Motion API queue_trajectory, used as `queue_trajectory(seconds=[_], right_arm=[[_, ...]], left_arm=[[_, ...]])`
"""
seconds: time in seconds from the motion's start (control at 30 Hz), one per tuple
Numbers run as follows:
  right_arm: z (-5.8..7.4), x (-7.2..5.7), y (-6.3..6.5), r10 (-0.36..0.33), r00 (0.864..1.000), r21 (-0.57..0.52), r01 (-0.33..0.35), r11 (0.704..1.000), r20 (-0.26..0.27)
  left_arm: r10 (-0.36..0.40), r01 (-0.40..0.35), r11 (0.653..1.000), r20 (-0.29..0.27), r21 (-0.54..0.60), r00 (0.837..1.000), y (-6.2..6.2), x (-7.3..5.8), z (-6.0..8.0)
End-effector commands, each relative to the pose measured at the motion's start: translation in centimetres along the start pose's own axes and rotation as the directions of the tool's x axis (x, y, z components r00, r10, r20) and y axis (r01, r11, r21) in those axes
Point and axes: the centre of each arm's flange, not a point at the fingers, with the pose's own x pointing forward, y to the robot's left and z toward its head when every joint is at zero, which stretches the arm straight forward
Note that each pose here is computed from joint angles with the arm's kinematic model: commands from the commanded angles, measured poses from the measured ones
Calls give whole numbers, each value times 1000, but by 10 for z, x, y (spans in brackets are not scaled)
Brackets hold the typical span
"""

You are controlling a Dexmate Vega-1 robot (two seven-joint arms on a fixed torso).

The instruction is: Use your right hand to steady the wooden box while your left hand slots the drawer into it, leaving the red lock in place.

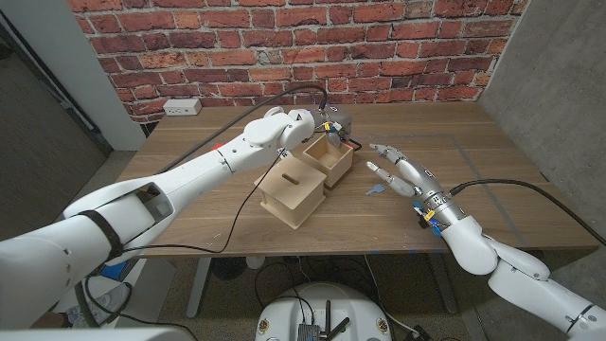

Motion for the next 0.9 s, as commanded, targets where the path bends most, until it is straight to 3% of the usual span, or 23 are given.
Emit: queue_trajectory(seconds=[0.03,0.5,0.9], right_arm=[[17,1,2,77,996,-194,-66,979,46],[31,7,4,144,984,-328,-103,939,104],[50,13,8,203,970,-446,-123,887,135]], left_arm=[[3,-3,1000,-2,-10,1000,-1,-2,2],[-1,1,1000,2,-17,1000,-1,-2,-1],[-3,4,1000,5,-18,1000,-1,-1,1]])
